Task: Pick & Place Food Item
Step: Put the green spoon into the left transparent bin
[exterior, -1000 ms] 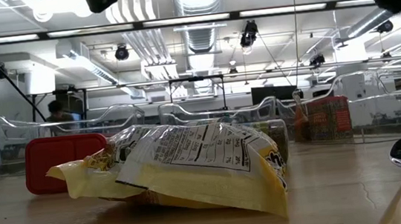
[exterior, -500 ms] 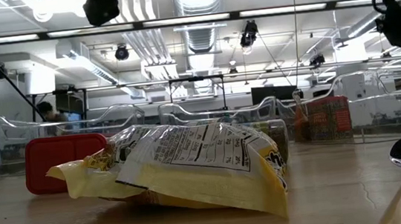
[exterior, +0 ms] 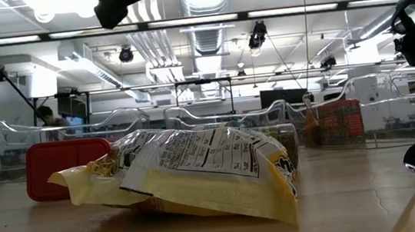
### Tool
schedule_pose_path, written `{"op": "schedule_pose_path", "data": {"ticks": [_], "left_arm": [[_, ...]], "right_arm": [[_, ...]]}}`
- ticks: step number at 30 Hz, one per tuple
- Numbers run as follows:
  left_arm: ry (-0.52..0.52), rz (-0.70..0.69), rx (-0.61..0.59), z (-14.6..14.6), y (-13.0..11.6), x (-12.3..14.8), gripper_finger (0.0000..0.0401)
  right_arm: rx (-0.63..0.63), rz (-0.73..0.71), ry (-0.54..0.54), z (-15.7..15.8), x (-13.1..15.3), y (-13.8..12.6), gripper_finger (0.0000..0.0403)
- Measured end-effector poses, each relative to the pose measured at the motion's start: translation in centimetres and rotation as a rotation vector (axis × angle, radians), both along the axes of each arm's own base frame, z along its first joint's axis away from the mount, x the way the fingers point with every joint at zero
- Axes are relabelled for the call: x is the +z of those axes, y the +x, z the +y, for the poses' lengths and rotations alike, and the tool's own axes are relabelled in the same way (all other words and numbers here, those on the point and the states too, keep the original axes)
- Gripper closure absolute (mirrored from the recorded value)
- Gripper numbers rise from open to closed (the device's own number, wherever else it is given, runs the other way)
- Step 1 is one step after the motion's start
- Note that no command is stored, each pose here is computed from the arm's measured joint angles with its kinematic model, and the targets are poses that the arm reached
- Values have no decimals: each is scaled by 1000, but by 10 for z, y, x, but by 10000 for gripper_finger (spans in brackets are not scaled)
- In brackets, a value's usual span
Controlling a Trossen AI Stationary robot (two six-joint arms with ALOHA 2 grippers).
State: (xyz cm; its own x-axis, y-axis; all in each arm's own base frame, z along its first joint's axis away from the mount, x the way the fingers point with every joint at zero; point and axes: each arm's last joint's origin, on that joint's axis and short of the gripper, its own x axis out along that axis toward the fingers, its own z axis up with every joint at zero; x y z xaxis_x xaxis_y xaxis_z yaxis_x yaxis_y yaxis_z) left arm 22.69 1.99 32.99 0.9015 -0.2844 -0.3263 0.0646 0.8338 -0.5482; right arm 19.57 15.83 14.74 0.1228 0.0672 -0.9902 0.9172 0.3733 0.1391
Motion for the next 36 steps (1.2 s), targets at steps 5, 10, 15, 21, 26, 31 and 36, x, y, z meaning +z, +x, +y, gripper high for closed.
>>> {"op": "schedule_pose_path", "data": {"ticks": [5,10,15,21,26,31,36], "left_arm": [[97,-32,-5,-11,2,1,2],[111,-48,9,-13,3,3,2],[96,-36,21,-13,5,1,2],[-8,17,58,-13,10,-4,2],[-26,14,29,-14,11,-4,2],[-39,0,-3,-14,12,-3,16],[-72,-27,8,-14,13,1,68]], "right_arm": [[0,-17,14,-1,-5,-1,229],[-25,-6,28,-1,-11,-2,230],[2,43,30,2,-23,1,237],[26,87,-4,6,-20,6,322],[65,97,-29,9,-11,9,374],[64,35,-38,13,-4,16,374],[103,-67,-78,20,15,28,374]]}}
